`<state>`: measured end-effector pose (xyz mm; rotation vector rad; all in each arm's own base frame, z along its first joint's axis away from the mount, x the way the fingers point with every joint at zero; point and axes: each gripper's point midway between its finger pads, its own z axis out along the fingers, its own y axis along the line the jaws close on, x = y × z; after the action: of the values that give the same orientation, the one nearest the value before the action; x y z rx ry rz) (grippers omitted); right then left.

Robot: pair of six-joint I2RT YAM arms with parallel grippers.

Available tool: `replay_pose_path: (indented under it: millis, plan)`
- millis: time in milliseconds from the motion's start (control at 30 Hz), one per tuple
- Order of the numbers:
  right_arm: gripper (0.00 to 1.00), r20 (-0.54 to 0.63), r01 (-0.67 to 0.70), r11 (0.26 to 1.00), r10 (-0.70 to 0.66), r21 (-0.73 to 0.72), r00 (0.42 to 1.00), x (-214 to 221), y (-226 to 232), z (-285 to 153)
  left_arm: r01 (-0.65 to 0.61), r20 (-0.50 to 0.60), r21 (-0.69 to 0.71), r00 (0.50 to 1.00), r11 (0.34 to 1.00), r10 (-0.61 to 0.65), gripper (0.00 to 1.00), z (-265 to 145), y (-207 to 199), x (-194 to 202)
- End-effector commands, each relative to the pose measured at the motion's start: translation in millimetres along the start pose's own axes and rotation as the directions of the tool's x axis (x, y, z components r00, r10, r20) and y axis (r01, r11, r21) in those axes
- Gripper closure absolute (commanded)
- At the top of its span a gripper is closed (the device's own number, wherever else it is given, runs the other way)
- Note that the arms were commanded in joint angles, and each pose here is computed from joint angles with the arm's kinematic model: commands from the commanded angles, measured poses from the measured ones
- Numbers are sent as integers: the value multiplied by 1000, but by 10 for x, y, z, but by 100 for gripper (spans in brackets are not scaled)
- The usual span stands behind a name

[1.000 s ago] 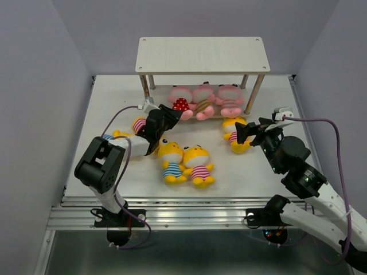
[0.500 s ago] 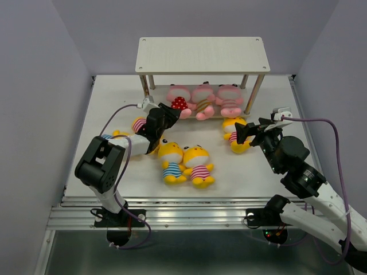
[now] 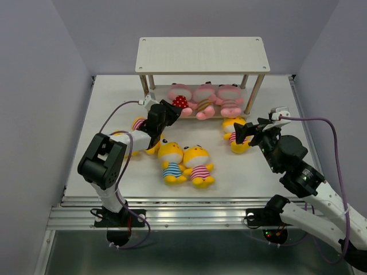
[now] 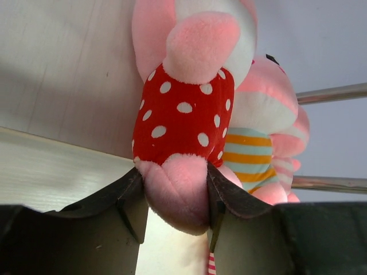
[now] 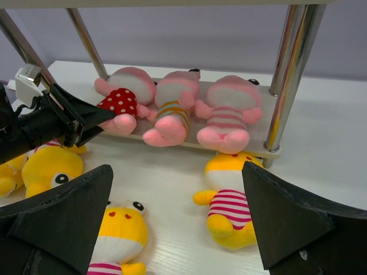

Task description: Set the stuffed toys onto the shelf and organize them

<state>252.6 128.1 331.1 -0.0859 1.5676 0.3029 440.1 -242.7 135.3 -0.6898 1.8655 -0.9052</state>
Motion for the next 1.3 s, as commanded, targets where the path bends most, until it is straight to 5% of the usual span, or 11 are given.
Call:
replay_pose_path:
  millis: [0, 167, 367, 967, 1033, 1267]
  plan:
    - [0, 23, 0, 1000, 1, -24, 1000, -65, 71, 27, -21, 69, 25, 997, 999, 19, 52, -135, -174, -236]
    - [0, 15, 4, 1000, -4, -25, 1000, -47, 87, 54, -27, 59, 4, 998, 1000, 26, 45, -168, -129, -216]
    - [0, 15, -13, 1000, 14, -28, 1000, -66, 86, 27, -39, 71, -24, 997, 999, 41, 23, -221, -101, -263]
    - [0, -26, -22, 999, 21, -44, 999, 13, 156, 74, -73, 64, -60, 995, 996, 77, 11, -485, -117, -326]
    - [0, -28, -20, 999, 19, -48, 999, 19, 166, 80, -79, 62, -71, 995, 994, 84, 1, -520, -109, -324]
    - [0, -42, -15, 999, 14, -43, 999, 77, 167, 102, -113, -3, -87, 994, 990, 113, 1, -688, -51, -189]
